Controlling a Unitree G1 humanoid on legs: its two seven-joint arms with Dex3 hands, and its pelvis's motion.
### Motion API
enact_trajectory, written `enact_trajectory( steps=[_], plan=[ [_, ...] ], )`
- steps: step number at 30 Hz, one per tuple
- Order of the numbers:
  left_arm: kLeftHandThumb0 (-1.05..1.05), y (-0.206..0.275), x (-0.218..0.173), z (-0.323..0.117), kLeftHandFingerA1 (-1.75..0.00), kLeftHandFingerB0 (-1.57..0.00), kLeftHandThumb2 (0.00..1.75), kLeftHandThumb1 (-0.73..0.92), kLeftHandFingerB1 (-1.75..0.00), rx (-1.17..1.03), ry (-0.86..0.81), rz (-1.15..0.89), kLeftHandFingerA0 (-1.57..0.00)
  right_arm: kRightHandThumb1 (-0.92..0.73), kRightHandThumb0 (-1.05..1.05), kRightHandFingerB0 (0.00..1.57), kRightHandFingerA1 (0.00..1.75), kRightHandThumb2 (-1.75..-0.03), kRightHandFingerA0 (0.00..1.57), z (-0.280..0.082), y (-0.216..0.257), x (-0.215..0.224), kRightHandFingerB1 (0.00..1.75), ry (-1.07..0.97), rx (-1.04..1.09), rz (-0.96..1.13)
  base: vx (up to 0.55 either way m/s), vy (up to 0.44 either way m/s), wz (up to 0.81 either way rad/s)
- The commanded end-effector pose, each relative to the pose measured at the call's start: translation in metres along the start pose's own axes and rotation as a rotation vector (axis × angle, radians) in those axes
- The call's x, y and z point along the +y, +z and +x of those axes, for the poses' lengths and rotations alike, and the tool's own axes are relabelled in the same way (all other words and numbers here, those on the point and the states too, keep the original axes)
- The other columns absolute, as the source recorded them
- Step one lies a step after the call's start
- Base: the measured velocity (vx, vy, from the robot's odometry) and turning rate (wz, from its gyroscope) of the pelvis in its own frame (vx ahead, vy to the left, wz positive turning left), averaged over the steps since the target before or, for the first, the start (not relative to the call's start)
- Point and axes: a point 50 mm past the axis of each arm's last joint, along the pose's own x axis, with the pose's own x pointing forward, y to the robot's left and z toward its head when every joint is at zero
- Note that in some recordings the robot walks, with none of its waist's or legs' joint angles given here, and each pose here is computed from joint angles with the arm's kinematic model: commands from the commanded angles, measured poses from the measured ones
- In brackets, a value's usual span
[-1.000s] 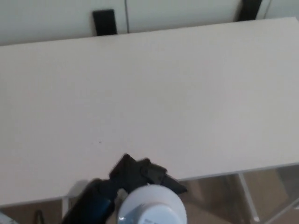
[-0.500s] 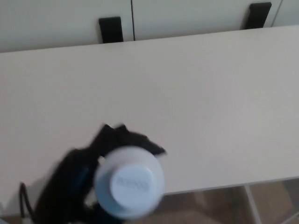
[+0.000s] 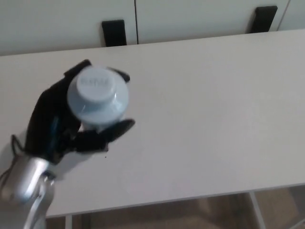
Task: The robot picks up a bottle from a person using its left hand and walk towards the table in frontand put the bottle on the table.
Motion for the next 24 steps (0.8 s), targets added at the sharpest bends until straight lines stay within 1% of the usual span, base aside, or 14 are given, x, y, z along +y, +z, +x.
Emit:
enact_trajectory(
  steps=[1, 5, 6, 8, 9, 12, 14, 15, 17, 18, 20, 22, 24],
  plan=[
    [-0.16, -0.025, 0.0, 0.018, -1.36, -0.8, 0.73, 0.77, -0.98, 0.142, 0.061, -0.054, -1.08, -0.76, -0.33, 0.46, 0.43, -0.62, 0.58, -0.001, -0.004, 0.0, 0.37, -0.002, 0.015, -0.01, 0.0, 0.0, 0.0],
    [-0.13, -0.039, -0.001, 0.028, -1.35, -0.79, 0.74, 0.75, -1.0, 0.202, 0.08, -0.037, -1.07, -0.75, -0.33, 0.49, 0.44, -0.63, 0.6, 0.0, -0.001, -0.002, 0.38, -0.003, 0.009, -0.005, 0.0, 0.0, 0.0],
    [-0.14, -0.048, -0.005, 0.031, -1.33, -0.82, 0.77, 0.75, -1.01, 0.217, 0.071, -0.05, -1.11, -0.76, -0.33, 0.46, 0.42, -0.62, 0.56, 0.001, 0.002, -0.003, 0.37, 0.0, 0.006, -0.006, 0.0, 0.0, 0.0],
    [-0.16, -0.053, -0.007, 0.032, -1.32, -0.82, 0.77, 0.75, -1.01, 0.231, 0.06, -0.02, -1.11, -0.75, -0.33, 0.47, 0.42, -0.62, 0.57, 0.001, 0.003, -0.004, 0.37, -0.003, 0.004, -0.006, 0.0, 0.0, 0.0],
    [-0.13, -0.056, -0.01, 0.031, -1.33, -0.8, 0.73, 0.76, -1.0, 0.242, 0.055, -0.016, -1.12, -0.75, -0.34, 0.47, 0.43, -0.62, 0.57, 0.001, 0.004, -0.005, 0.37, -0.003, 0.001, -0.008, 0.0, 0.0, 0.0],
    [-0.13, -0.066, -0.019, 0.027, -1.35, -0.78, 0.72, 0.77, -0.99, 0.267, 0.031, 0.002, -1.08, -0.74, -0.33, 0.46, 0.44, -0.61, 0.59, 0.001, 0.006, -0.006, 0.38, 0.003, -0.009, 0.008, 0.0, 0.0, 0.0],
    [-0.13, -0.07, -0.022, 0.025, -1.34, -0.78, 0.74, 0.76, -0.99, 0.274, 0.018, 0.001, -1.09, -0.73, -0.34, 0.46, 0.43, -0.61, 0.58, 0.001, 0.006, -0.006, 0.37, 0.009, -0.01, 0.006, 0.0, 0.0, 0.0],
    [-0.15, -0.073, -0.027, 0.021, -1.36, -0.78, 0.75, 0.76, -1.02, 0.276, 0.003, 0.011, -1.09, -0.72, -0.32, 0.48, 0.46, -0.61, 0.61, 0.001, 0.005, -0.005, 0.38, 0.01, -0.006, 0.009, 0.0, 0.0, 0.0],
    [-0.16, -0.075, -0.03, 0.017, -1.34, -0.8, 0.77, 0.76, -1.01, 0.285, -0.011, 0.007, -1.09, -0.72, -0.33, 0.48, 0.46, -0.61, 0.62, 0.0, 0.004, -0.004, 0.38, 0.013, -0.007, 0.008, 0.0, 0.0, 0.0],
    [-0.16, -0.077, -0.034, 0.015, -1.33, -0.82, 0.77, 0.74, -1.0, 0.293, -0.011, 0.011, -1.1, -0.74, -0.34, 0.46, 0.46, -0.61, 0.59, 0.0, 0.004, -0.005, 0.38, 0.017, -0.01, 0.004, 0.0, 0.0, 0.0],
    [-0.16, -0.079, -0.037, 0.012, -1.33, -0.82, 0.78, 0.74, -1.0, 0.291, -0.017, 0.007, -1.1, -0.73, -0.34, 0.47, 0.44, -0.61, 0.58, 0.0, 0.003, -0.004, 0.38, 0.015, -0.009, -0.004, 0.0, -0.04, 0.01],
    [-0.15, -0.08, -0.038, 0.01, -1.34, -0.81, 0.79, 0.74, -1.01, 0.292, -0.02, 0.007, -1.09, -0.74, -0.33, 0.44, 0.42, -0.62, 0.56, 0.0, 0.002, -0.004, 0.36, 0.019, 0.003, 0.005, 0.0, -0.081, 0.01],
    [-0.16, -0.081, -0.04, 0.007, -1.34, -0.81, 0.79, 0.74, -1.01, 0.288, -0.028, 0.011, -1.08, -0.75, -0.34, 0.44, 0.43, -0.62, 0.57, 0.0, 0.002, -0.004, 0.36, 0.019, 0.008, -0.012, 0.0, -0.082, 0.01]
  ],
)
